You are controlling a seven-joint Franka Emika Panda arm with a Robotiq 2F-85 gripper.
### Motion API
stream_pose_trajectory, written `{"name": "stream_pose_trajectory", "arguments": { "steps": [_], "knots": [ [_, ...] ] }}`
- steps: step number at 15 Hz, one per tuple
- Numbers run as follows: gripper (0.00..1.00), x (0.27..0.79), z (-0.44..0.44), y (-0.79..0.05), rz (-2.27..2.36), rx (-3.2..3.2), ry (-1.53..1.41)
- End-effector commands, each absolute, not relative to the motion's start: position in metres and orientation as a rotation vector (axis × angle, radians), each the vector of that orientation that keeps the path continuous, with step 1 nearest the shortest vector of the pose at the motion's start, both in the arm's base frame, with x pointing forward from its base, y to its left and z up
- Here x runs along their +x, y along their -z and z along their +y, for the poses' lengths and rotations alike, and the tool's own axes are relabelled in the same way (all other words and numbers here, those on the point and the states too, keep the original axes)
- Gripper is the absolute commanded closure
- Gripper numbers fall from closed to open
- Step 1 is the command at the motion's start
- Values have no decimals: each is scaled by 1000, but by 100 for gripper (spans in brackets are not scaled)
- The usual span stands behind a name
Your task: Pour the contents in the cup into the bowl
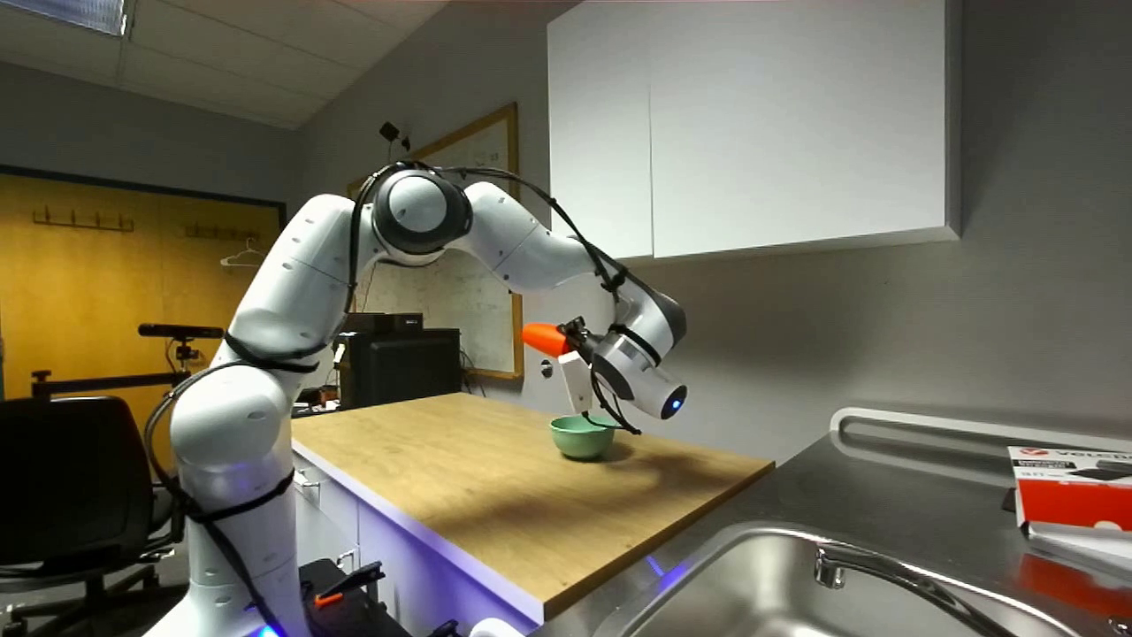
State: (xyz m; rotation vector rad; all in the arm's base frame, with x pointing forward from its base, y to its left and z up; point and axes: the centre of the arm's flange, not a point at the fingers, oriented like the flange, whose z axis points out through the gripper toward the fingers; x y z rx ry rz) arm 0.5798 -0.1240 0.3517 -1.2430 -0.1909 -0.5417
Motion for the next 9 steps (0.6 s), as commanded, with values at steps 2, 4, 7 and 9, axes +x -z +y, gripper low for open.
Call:
{"name": "stream_pose_trajectory", "arguments": {
  "steps": [2,4,7,9],
  "knots": [
    [99,582,-140,-368,-179,-1215,529],
    [99,581,-144,-369,-174,-1211,529],
    [99,582,-145,-370,-172,-1201,526],
    [99,583,-142,-370,-176,-1198,517]
  ]
}}
